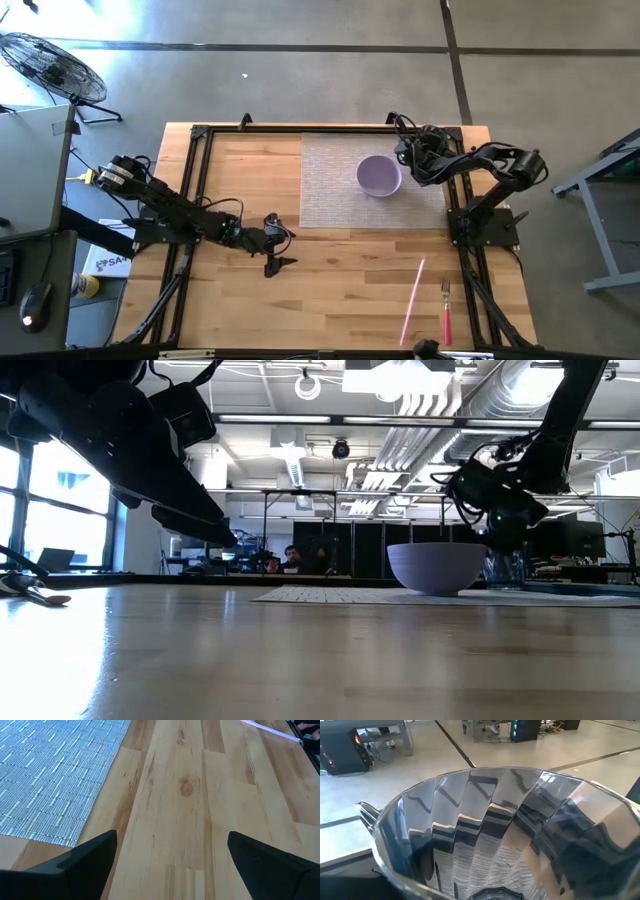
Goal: Pick & Place Utensil
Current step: Put the black cup on the gray table mat to the top right of the purple bowl, then put the pink plastic straw into the black cup
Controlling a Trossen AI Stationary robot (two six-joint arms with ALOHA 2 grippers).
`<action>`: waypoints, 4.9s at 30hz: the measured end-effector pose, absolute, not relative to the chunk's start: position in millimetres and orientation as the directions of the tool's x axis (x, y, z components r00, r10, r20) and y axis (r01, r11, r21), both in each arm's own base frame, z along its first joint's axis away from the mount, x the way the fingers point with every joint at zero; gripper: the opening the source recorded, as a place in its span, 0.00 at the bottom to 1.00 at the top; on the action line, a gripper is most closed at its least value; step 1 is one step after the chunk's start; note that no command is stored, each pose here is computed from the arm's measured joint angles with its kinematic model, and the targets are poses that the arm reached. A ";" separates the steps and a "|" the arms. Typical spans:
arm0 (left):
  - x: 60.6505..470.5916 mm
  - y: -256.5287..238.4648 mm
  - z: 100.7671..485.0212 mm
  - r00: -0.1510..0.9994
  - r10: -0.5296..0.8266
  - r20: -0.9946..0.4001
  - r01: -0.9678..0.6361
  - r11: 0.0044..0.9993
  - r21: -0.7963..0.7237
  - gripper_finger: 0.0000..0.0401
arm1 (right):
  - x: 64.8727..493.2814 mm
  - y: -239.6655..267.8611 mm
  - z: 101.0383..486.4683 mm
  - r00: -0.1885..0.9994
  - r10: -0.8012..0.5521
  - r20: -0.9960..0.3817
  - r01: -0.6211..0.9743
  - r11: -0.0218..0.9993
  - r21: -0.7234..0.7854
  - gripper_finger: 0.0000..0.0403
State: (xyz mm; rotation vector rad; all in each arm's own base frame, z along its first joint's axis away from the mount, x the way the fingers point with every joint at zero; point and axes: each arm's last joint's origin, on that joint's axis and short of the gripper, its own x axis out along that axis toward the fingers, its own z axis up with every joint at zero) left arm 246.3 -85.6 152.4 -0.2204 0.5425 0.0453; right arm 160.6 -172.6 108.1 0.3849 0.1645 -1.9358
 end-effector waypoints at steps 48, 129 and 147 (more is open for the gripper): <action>246.4 -85.4 152.4 0.857 -0.007 -0.515 -0.112 0.974 -0.199 0.94 | 160.0 -169.6 118.9 -0.237 -0.875 -0.422 0.964 -0.265 0.009 0.97; 246.4 -85.4 152.4 0.857 -0.008 -0.515 -0.113 0.973 -0.202 0.94 | 154.6 -151.1 119.7 -0.036 -0.734 -0.678 0.989 -0.122 0.079 0.98; 246.4 -85.5 152.4 0.857 -0.010 -0.516 -0.112 0.972 -0.205 0.94 | 138.2 -135.7 146.8 -0.010 -0.715 -0.700 0.983 -0.136 0.125 0.98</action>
